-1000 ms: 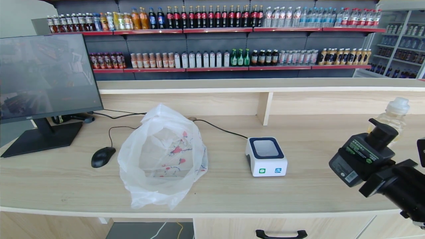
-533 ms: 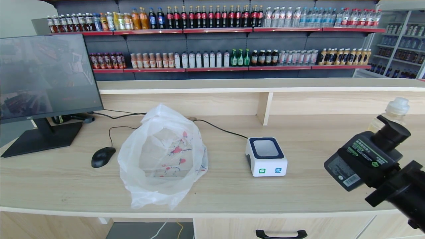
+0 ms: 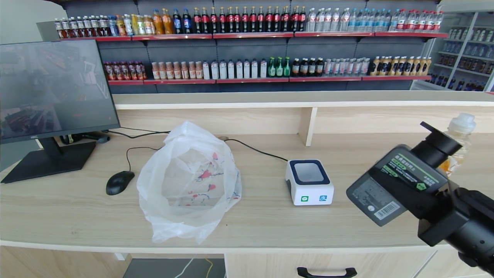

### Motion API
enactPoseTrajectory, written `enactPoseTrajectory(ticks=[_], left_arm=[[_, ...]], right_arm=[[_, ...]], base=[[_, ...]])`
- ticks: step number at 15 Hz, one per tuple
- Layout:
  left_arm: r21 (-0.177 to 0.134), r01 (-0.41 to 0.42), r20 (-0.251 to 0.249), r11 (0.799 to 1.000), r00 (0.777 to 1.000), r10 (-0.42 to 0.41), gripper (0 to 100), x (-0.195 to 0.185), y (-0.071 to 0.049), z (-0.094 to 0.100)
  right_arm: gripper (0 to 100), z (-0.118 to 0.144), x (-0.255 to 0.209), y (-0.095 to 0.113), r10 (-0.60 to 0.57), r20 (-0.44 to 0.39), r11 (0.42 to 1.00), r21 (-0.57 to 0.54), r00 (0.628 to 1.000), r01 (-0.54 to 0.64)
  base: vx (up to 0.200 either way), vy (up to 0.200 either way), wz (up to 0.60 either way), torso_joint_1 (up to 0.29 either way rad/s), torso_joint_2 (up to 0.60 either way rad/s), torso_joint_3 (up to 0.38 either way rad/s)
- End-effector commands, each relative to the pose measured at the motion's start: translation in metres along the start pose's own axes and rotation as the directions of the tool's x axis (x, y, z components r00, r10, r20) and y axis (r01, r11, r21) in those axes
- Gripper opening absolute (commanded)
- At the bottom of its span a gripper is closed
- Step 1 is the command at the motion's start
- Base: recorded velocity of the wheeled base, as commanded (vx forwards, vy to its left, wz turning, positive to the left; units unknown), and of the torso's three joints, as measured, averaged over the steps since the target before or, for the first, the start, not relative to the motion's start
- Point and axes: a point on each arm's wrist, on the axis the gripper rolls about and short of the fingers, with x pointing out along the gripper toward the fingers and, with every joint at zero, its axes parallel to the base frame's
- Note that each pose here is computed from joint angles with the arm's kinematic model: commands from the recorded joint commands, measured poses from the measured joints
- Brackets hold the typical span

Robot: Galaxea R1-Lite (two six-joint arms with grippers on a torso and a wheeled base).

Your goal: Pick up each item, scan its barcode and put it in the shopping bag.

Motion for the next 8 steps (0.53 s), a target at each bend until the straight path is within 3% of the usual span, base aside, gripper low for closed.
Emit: enactPoseTrajectory(ticks=[1, 5, 8], left_arm=[[0.000, 0.000, 0.001, 1.000, 1.000, 0.000, 0, 0.000, 0.000, 0.000], [0.000, 0.000, 0.001, 1.000, 1.000, 0.000, 0, 0.000, 0.000, 0.000], [0.000, 0.000, 0.001, 1.000, 1.000, 0.000, 0, 0.000, 0.000, 0.000]], right_arm=[[0, -0.004, 0.024, 0.010, 0.081, -0.008, 0.995, 0.064, 0.997, -0.080], [0, 0.009, 0.078, 0.018, 0.165, 0.093, 0.972, 0.154, 0.982, -0.178], [0, 0.014, 0.099, 0.022, 0.269, 0.110, 0.945, 0.164, 0.957, -0.284]], base=[[0.000, 0.000, 0.00, 0.000, 0.00, 0.000], [0.000, 0.000, 0.00, 0.000, 0.00, 0.000], [0.000, 0.000, 0.00, 0.000, 0.00, 0.000]])
